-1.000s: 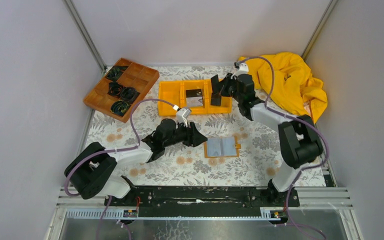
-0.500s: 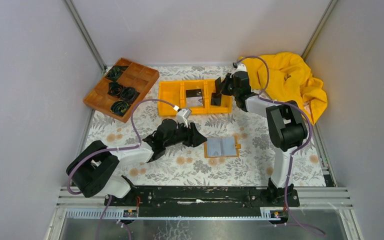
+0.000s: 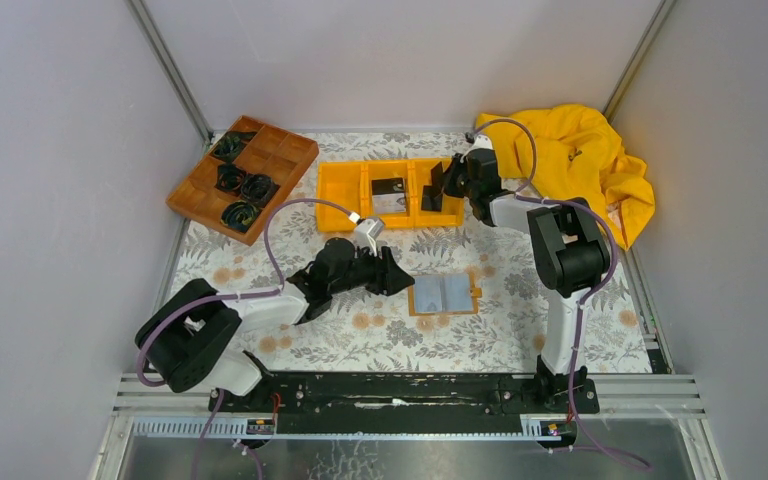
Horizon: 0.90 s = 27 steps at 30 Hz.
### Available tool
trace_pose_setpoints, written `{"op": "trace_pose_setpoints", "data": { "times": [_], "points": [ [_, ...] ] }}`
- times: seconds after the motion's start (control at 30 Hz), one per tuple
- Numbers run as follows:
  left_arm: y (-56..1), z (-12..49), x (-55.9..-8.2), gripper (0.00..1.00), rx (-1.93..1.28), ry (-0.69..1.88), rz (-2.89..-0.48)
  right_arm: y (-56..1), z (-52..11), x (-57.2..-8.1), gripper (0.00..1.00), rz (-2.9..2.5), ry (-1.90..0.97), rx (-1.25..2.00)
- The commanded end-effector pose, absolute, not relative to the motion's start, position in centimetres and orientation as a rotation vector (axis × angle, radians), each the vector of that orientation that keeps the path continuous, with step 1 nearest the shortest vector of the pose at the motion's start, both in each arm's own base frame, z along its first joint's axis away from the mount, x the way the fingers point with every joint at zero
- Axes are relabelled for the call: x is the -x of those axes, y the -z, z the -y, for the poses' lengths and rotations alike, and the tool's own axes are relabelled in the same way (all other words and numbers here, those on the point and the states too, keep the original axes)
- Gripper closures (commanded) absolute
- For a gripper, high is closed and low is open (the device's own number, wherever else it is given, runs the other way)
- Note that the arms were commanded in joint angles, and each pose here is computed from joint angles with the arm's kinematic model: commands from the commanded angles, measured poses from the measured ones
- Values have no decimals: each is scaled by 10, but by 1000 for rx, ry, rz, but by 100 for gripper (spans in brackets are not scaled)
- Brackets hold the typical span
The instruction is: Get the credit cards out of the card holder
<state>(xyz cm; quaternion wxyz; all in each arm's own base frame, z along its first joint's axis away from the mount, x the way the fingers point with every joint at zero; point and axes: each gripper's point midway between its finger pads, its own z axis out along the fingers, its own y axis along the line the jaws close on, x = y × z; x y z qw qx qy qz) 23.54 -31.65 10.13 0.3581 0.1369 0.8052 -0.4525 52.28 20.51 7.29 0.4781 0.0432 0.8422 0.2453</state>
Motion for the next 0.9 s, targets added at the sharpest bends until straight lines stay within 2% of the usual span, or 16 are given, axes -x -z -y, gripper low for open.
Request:
{"op": "trace_pose_setpoints", "data": {
  "times": [0.0, 0.13, 0.27, 0.43, 0.63, 0.87],
  "points": [
    [-114, 323, -240, 48, -365, 1201, -2019, -83, -213, -527, 100, -2011, -651, -83],
    [-113, 322, -241, 48, -363, 1192, -2024, -83, -216, -527, 85, -2008, -669, -75],
    [-111, 322, -242, 48, -360, 1181, -2030, -91, -215, -524, 79, -1996, -663, -52],
    [-111, 322, -241, 48, -361, 1185, -2031, -104, -211, -522, 63, -1972, -647, -47],
    [-112, 320, -242, 48, -358, 1174, -2027, -128, -196, -515, 58, -1918, -581, -89],
    [-112, 320, -242, 49, -359, 1174, -2026, -197, -177, -494, 58, -1790, -523, -80]
  ]
}}
